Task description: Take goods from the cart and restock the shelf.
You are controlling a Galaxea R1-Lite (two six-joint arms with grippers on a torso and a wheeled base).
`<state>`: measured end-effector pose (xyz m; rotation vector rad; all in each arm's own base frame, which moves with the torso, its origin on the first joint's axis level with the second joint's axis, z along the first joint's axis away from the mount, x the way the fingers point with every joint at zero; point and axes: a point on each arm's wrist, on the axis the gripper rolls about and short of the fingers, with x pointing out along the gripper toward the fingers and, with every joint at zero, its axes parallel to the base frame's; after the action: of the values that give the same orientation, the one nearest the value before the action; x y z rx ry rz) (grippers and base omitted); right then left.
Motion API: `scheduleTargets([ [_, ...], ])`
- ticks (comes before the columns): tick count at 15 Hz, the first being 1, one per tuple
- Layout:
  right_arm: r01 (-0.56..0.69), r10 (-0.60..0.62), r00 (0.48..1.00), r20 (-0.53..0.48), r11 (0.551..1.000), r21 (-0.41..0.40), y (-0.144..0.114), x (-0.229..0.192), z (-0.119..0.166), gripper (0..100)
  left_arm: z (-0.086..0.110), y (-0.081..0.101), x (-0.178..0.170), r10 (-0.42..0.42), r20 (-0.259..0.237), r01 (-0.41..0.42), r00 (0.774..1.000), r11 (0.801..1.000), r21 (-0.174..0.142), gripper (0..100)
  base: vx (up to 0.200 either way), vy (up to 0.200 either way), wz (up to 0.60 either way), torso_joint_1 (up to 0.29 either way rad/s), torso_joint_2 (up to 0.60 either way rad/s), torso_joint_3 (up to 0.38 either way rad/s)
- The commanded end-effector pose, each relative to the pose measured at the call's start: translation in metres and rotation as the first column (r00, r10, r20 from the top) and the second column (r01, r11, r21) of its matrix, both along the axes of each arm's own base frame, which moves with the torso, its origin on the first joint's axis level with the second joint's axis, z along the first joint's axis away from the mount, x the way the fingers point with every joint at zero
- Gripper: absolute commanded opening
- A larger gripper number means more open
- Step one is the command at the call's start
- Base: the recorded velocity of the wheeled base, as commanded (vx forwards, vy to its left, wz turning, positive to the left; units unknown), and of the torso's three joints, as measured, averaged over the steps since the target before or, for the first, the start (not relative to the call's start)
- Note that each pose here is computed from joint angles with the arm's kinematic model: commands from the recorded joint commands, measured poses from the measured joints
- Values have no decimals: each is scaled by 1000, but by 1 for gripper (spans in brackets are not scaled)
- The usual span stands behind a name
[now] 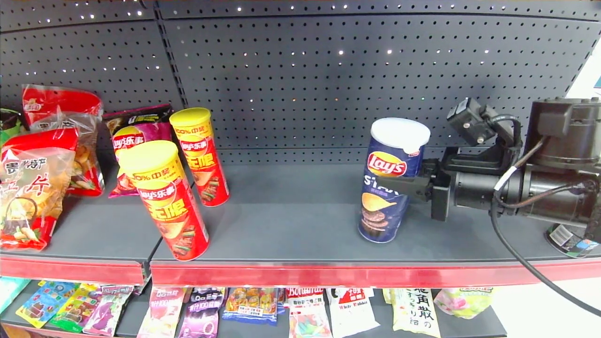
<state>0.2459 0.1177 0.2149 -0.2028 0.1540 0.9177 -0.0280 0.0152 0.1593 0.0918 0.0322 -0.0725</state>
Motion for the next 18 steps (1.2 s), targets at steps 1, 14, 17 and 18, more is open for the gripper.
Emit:
scheduleTargets([
  [1, -46, 45, 999, -10, 998, -33, -4, 1, -13, 0, 0, 0, 0, 1, 0, -1, 1000, 1000, 0, 0, 0, 0, 0, 0, 0, 0],
  [14, -208, 207, 977, -53, 978, -13, 2, 5, -26, 0, 1, 0, 0, 1, -2, -1, 1000, 1000, 0, 0, 0, 0, 0, 0, 0, 0],
  [17, -206, 205, 977, -58, 978, -14, 2, 8, -28, 0, 1, 0, 1, 1, -2, -1, 1000, 1000, 0, 0, 0, 0, 0, 0, 0, 0],
  [18, -206, 205, 977, -58, 978, -14, 2, 8, -28, 0, 1, 0, 1, 1, -2, -1, 1000, 1000, 0, 0, 0, 0, 0, 0, 0, 0],
])
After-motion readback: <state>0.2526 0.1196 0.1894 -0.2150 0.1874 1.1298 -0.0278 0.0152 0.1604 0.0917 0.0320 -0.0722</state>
